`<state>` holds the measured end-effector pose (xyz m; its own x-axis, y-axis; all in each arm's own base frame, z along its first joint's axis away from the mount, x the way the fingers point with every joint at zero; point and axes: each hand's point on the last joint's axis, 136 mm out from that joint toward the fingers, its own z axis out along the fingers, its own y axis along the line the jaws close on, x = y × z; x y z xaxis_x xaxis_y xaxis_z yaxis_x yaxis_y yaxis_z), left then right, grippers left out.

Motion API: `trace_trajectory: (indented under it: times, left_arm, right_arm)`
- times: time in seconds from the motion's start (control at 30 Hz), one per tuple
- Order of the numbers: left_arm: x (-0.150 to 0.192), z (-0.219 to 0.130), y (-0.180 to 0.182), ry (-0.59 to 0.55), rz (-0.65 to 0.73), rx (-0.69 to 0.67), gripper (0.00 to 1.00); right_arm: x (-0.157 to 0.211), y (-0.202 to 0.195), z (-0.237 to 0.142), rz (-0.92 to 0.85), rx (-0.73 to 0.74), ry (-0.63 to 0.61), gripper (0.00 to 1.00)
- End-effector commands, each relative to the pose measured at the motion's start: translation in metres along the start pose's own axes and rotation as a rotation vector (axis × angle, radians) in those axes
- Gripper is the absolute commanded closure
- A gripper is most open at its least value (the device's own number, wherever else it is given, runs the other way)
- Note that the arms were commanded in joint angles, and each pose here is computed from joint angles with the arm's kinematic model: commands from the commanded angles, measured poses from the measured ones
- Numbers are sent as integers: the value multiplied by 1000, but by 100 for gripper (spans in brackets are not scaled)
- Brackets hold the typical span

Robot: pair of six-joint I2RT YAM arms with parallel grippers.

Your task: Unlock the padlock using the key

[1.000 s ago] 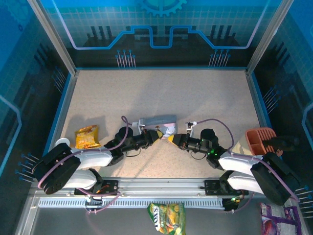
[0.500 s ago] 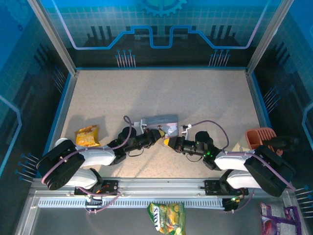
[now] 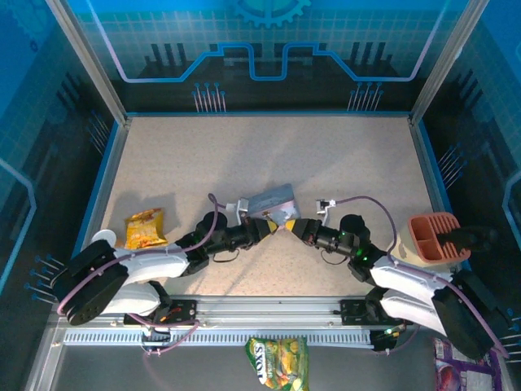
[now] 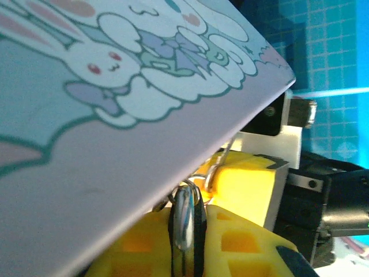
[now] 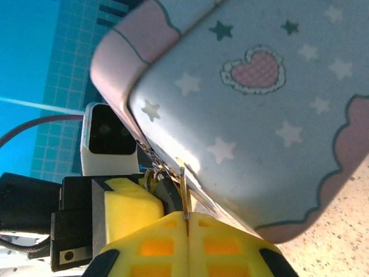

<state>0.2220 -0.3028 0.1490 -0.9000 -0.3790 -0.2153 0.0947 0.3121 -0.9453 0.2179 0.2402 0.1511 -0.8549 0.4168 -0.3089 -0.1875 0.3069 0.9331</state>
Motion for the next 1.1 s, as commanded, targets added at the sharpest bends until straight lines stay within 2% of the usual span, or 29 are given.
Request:
trace_trajectory:
  times: [0.0,0.2,0.43,0.8,0.9,1.07]
  left_arm:
    - [-11,-1,-14,-19,125,-20,100]
    - [-25,5,22,-26,114,-191,100]
    - [-27,6,57,13,193,-401,99]
    - [-5,20,100,156,168,-528,93]
    - [-1,19,103,168,175,-536,87]
    - [3,6,106,166,194,-546,69]
  right_arm:
    - [1,-21,-6,-27,92,-2,100]
    - [15,-16,-10,-143,81,73,100]
    - [35,-12,-23,-363,152,182,100]
    - [63,-4,-20,-576,113,300,100]
    - [70,-1,-17,-619,100,326,100]
    - [72,-4,-15,-659,119,353,100]
